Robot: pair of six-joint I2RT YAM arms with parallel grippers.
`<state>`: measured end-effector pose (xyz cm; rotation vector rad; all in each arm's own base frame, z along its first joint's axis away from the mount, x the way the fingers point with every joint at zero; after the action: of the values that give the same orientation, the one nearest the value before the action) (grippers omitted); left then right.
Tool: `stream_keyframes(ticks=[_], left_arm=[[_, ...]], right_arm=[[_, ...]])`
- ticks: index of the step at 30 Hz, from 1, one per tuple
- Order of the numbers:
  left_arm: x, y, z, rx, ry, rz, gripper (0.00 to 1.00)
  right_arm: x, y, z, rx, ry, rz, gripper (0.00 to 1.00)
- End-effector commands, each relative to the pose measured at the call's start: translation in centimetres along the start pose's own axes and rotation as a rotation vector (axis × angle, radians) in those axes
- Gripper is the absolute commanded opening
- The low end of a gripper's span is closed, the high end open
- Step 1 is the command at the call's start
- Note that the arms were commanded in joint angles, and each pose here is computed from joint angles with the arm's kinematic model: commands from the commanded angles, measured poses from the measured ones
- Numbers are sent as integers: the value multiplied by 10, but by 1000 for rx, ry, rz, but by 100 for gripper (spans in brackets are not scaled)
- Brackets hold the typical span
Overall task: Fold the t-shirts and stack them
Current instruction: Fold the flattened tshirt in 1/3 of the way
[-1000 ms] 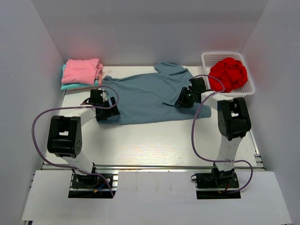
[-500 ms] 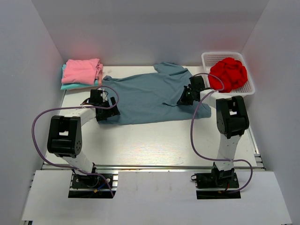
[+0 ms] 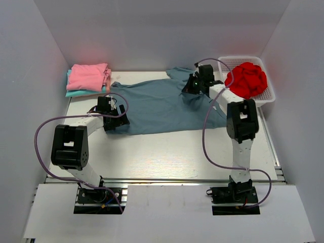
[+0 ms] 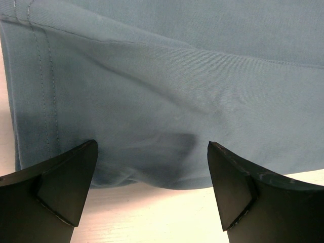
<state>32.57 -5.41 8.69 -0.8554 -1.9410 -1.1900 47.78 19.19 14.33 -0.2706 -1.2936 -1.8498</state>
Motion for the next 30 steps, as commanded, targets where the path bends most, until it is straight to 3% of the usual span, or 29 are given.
stream_keyframes(ticks=[1, 2, 3, 5, 8, 9, 10, 11, 19, 24, 30], left_arm=[[-3, -10, 9, -3, 56, 60, 100], [-5, -11, 10, -2, 60, 68, 100], [-5, -8, 9, -3, 57, 60, 100], [-7, -10, 10, -2, 60, 69, 100], [-6, -8, 9, -2, 60, 69, 100], [-5, -9, 9, -1, 65, 78, 100], [-5, -9, 9, -1, 65, 78, 100], [-3, -7, 8, -2, 60, 67, 100], [8, -3, 6, 3, 68, 36, 100], [13, 0, 7, 2, 81, 18, 100], [15, -3, 10, 11, 105, 17, 100]], right_arm=[[-43, 8, 10, 120, 90, -3, 0], [-43, 37, 24, 167, 129, -69, 0], [-68, 20, 20, 203, 140, -32, 0], [-69, 47, 33, 268, 163, -92, 2], [-83, 36, 27, 328, 121, -59, 55], [-78, 35, 28, 334, 97, -59, 80], [-65, 46, 34, 349, 87, -92, 90], [-57, 27, 27, 338, 64, -46, 90], [26, 14, 17, 250, -139, -104, 90], [65, -23, -17, 62, -363, -67, 90], [85, -77, -67, -110, -456, 87, 90]])
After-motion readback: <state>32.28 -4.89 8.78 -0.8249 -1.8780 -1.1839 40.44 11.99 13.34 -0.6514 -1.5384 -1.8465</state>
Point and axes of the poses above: each gripper's point midway between its finger pads, its own x axis back along the fingers, its own z axis along the line the jaws close on, y = z × x, the point moved 7 cm from there along x, back along the fingers, and after that the axes turned 5 degrees about x, right-handed, at the moved point
